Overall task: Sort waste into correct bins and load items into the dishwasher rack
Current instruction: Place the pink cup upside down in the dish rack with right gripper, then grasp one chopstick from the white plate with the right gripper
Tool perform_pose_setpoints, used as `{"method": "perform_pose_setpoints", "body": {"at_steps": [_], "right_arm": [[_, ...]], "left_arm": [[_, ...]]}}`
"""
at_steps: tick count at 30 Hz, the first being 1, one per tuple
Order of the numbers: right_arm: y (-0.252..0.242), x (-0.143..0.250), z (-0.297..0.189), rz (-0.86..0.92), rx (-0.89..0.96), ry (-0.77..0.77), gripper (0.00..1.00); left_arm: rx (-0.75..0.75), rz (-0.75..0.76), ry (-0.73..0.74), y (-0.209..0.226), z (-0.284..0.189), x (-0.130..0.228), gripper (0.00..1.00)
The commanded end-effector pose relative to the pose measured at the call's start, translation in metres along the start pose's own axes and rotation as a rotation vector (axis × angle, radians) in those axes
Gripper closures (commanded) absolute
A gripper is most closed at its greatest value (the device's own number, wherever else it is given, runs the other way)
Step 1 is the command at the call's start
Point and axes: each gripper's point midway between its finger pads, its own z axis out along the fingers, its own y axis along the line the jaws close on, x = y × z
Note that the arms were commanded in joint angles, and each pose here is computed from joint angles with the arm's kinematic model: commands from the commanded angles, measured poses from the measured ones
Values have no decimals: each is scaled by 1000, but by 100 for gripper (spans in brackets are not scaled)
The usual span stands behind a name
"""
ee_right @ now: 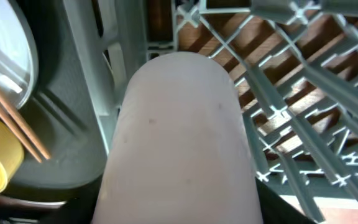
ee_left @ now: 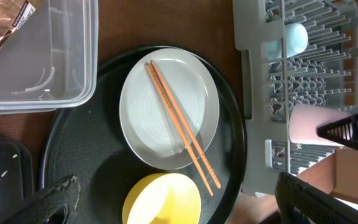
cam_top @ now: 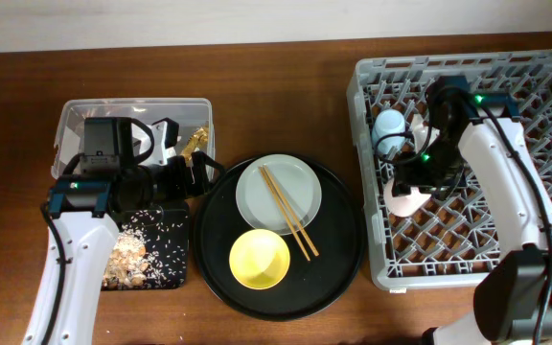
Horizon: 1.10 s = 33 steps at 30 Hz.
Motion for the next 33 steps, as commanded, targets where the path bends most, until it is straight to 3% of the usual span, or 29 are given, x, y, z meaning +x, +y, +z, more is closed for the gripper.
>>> {"method": "perform_pose_setpoints", "body": {"at_steps": [1, 9, 14, 15, 17, 19, 20, 23, 25, 29, 31, 33], "right_arm": [[-3, 2, 2, 11, 20, 3, 35], [-7, -11, 1, 3, 40, -49, 36], [-7, -6, 1, 4, 40, -31, 9], [-5, -6, 1, 4, 32, -31, 8], [22, -6, 0, -72, -126, -31, 8], [82, 0, -14, -244, -442, -52, 9], [103, 5, -17, -309, -498, -49, 10], [171, 23, -7, -554, -502, -53, 9], [206, 31, 8, -701, -379, -87, 9], [217, 14, 44, -657, -49, -169, 31], [217, 6, 59, -653, -28, -173, 51], [220, -2, 79, -653, -29, -172, 57]], "left_arm": [[-9, 8, 4, 2, 0, 1, 1], [-11, 4, 10, 2, 0, 2, 1], [-11, 1, 13, 2, -1, 3, 1], [-12, 0, 15, 3, -1, 4, 1], [-13, -3, 19, 3, -1, 5, 1], [-27, -3, 15, 5, -1, 4, 1], [-67, -2, 5, 12, -1, 3, 1], [-242, -3, -39, 42, -6, -5, 1], [-374, -11, -69, 66, -15, -10, 1], [-375, -11, -69, 66, -15, -10, 1], [-375, -11, -69, 66, -15, -10, 1], [-375, -11, -69, 66, -15, -10, 1]]}}
